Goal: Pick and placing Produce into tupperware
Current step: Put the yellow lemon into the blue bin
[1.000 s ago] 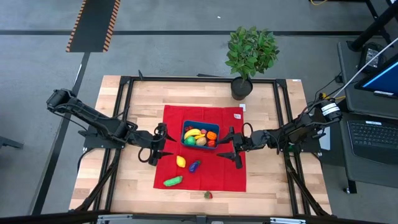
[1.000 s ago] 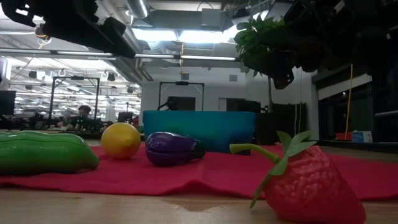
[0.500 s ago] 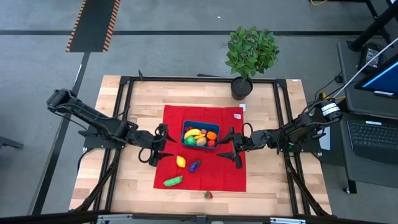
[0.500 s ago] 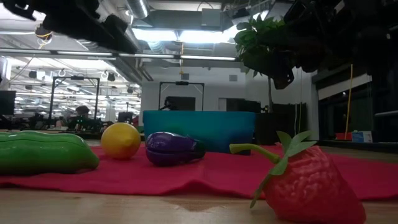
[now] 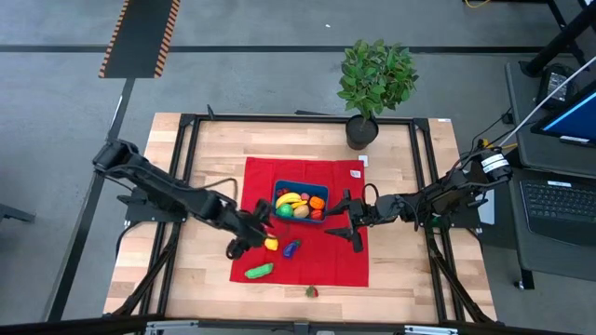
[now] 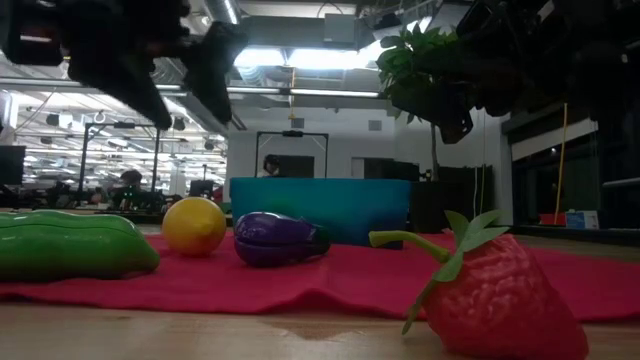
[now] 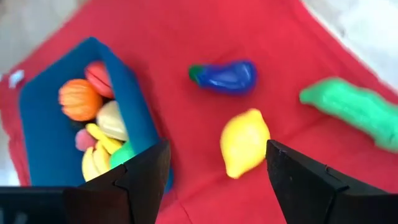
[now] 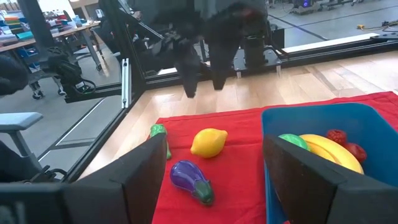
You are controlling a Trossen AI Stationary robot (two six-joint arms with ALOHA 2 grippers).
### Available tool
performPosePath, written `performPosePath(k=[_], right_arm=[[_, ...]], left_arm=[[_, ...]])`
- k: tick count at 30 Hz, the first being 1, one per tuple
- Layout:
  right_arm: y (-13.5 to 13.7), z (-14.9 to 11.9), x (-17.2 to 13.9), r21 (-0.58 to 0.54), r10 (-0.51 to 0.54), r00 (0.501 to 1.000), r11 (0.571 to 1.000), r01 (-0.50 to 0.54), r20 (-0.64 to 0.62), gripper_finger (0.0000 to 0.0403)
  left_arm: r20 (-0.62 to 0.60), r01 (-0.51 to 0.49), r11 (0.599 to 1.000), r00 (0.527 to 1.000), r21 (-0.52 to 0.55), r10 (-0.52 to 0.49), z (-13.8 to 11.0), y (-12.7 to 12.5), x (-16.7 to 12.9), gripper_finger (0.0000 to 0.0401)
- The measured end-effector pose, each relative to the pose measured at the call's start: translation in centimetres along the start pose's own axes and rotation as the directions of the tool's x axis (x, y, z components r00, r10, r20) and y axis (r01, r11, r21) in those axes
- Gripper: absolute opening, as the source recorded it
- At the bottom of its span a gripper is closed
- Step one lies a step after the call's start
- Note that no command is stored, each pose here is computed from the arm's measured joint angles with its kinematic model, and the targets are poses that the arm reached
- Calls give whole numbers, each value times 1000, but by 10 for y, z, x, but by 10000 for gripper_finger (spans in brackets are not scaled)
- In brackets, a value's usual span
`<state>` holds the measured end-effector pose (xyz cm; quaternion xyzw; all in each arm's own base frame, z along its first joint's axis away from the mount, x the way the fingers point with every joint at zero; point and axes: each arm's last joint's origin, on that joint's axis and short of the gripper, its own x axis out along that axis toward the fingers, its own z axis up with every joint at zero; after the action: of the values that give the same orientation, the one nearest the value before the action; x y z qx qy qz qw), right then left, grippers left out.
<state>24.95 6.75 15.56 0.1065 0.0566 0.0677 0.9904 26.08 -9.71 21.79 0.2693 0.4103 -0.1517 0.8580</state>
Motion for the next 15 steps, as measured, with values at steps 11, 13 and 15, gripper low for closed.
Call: performPosePath(k=[11, 13, 15], right_arm=[[0, -1, 0, 0, -1, 1000, 1000, 1, -6, 267], [0, -1, 0, -1, -3, 1000, 1000, 3, -11, 267], [0, -2, 0, -1, -4, 1000, 1000, 4, -16, 267]], left_arm=[[-193, 147, 972, 975, 183, -111, 25, 1, 30, 257], [-207, 173, 963, 970, 206, -130, 26, 0, 35, 258], [-225, 191, 954, 964, 229, -139, 24, -2, 41, 258]])
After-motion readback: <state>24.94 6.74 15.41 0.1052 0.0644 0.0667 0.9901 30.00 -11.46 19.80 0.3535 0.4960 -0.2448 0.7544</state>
